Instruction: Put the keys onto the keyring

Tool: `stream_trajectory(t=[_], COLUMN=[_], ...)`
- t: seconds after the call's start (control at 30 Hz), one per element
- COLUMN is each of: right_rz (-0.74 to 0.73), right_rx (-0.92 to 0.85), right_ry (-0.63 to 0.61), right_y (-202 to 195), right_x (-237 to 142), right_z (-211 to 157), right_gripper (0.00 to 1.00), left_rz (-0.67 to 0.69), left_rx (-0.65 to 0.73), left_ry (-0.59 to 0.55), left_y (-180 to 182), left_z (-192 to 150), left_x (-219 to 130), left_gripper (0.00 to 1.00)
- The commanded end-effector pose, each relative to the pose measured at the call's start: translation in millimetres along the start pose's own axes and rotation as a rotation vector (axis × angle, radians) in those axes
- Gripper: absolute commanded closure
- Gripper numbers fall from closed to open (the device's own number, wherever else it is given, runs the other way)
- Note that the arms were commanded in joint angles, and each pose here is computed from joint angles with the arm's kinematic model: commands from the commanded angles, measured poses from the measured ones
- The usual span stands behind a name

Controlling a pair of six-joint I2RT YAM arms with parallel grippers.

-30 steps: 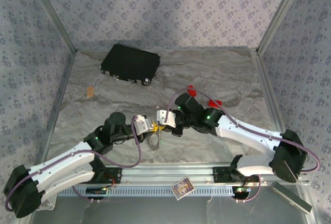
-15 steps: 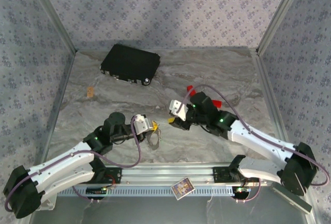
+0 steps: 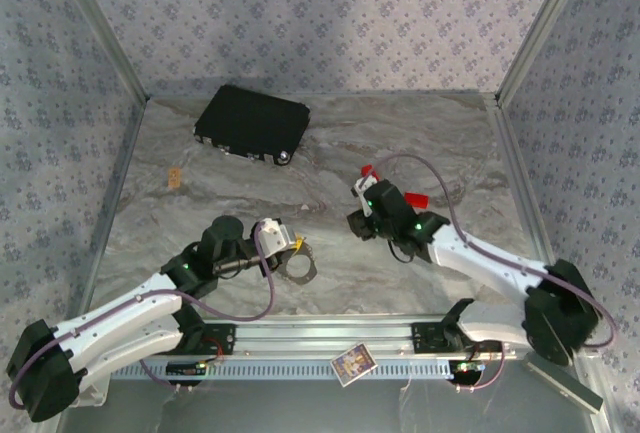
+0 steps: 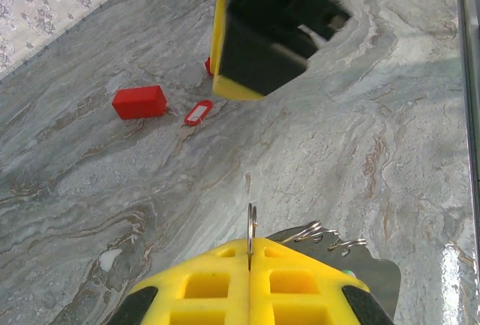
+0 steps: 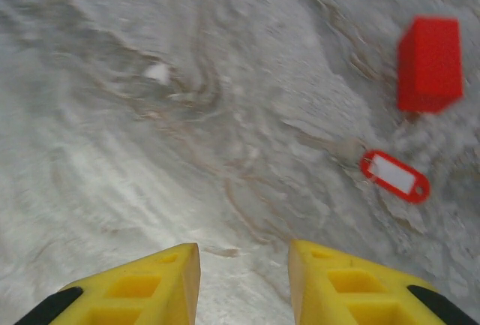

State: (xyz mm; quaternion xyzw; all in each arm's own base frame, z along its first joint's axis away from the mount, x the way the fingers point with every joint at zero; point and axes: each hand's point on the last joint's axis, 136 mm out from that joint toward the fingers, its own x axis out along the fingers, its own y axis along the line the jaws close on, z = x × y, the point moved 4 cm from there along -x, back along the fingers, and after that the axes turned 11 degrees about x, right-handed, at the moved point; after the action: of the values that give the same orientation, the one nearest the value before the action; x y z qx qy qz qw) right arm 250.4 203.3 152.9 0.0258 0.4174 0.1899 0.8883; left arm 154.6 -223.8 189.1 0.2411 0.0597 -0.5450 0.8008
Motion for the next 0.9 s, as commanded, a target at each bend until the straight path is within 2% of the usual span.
stream_trajectory(t=[0.0,0.13,0.2,0.53,0.87], right_rz=[-0.123,-0.238,-0.3,-0.419,-0.399], right_rx=[0.148,0.172,0.22,0.474,0.597], right_ry=[0.123,0.273,0.294,0.171,0.139], right_y=[-13.6,-26.2,-36.4,-67.0,-80.6], right_x=[10.7,36.6,48.2,81.4,100.6], right_z=[2.6,-3.4,-3.0,11.6,11.1], right_gripper=[0.63,0.62,0.62,0.61,0.67], left_rz=[0.015,0.018,0.018,0.022,0.02], left_rx=[0.003,-0.01,-0.02,-0.033,-0.015], left_ry=[-0.04,-0.037,-0.039,-0.037,-0.037], left_y=[7.0,7.1,7.4,8.6,6.9], left_z=[20.4,18.2,18.1,17.6,15.3], left_x=[-2.7,-0.9,0.4,2.4,2.0], left_gripper=[1.0,1.0,1.0,1.0,1.0])
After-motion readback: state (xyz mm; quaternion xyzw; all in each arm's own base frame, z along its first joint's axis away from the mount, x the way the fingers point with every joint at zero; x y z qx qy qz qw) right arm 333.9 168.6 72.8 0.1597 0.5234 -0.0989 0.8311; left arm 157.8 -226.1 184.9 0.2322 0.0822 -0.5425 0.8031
